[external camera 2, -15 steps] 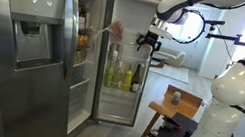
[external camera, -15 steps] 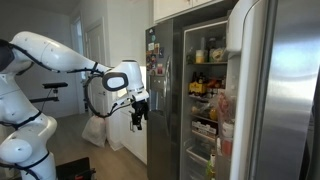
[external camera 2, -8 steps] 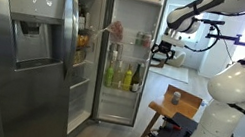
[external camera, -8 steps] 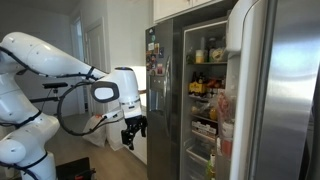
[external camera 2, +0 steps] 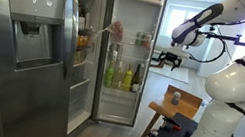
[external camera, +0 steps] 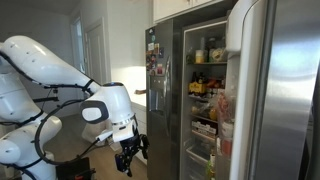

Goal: Get the blue can and put it on the second row of the right fridge door

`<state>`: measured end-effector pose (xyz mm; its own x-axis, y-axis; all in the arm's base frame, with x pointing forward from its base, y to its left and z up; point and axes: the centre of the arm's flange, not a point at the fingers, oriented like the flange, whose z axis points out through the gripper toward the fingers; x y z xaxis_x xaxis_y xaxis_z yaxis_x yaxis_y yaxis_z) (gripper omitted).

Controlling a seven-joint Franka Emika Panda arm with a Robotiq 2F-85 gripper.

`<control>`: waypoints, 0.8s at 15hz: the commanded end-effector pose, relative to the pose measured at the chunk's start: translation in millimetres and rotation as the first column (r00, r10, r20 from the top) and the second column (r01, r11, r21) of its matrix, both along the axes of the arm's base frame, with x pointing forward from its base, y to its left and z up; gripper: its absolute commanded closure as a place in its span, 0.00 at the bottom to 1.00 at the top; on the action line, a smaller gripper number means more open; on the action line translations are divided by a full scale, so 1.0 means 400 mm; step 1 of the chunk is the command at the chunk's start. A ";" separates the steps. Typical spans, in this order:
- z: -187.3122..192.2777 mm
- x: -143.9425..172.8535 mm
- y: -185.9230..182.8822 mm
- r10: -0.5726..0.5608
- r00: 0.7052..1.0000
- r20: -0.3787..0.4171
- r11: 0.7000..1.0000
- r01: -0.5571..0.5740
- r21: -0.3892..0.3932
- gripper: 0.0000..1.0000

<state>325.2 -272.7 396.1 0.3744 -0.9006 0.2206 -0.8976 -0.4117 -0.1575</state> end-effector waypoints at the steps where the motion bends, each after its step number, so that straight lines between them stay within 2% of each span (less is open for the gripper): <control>1: -0.074 -0.013 -0.049 -0.035 0.999 0.023 0.997 0.037 -0.074 0.00; 7: -0.173 -0.058 -0.169 -0.116 0.993 -0.014 0.980 0.112 -0.167 0.00; 12: -0.240 -0.095 -0.256 -0.186 0.982 -0.032 0.964 0.176 -0.202 0.00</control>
